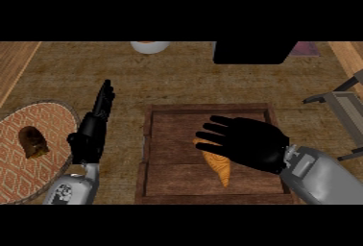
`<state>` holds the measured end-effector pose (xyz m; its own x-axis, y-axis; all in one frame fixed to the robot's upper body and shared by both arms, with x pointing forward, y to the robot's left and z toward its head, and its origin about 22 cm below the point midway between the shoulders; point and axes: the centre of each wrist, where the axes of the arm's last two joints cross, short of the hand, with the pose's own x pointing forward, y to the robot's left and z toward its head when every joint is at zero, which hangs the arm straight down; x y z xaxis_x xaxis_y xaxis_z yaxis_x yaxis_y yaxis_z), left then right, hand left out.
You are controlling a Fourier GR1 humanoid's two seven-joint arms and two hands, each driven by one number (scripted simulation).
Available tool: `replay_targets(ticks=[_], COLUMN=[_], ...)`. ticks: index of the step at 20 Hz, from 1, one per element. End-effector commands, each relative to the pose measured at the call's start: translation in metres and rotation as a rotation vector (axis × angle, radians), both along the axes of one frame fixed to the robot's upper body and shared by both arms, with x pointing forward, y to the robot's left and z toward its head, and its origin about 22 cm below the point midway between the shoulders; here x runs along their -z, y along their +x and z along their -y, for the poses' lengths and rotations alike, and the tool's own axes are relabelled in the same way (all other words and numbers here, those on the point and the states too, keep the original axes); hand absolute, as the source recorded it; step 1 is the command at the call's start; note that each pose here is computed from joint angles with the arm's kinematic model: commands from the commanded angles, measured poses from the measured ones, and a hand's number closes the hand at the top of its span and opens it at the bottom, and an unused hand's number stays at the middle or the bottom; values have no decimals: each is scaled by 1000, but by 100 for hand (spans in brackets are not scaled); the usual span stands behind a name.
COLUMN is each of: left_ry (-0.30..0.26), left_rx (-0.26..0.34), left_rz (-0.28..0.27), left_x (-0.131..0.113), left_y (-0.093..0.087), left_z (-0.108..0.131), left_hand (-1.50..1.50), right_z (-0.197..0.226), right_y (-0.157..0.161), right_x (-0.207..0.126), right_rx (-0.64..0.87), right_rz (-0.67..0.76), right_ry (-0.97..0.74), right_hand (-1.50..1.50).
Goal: Pick the croissant from the tray and place it in the tiered basket
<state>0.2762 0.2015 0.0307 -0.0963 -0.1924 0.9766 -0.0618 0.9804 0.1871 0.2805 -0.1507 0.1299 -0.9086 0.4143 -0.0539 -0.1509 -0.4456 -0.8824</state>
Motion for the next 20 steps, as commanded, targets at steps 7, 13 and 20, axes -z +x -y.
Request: replay_targets(ticks=[7, 13, 20], left_ry=[-6, -16, -16], left_rx=[0, 8, 15], left_rz=[5, 6, 3], left_x=[9, 5, -13], left_y=[-12, -3, -1], left_z=[-7, 5, 4], left_hand=[0, 0, 0], right_z=[-29, -36, -15], right_y=[0, 12, 3], right_x=[36, 21, 47], right_rx=[-4, -12, -2], right_rz=[-50, -70, -63], right_ry=[-46, -58, -69], right_hand=[-150, -150, -150])
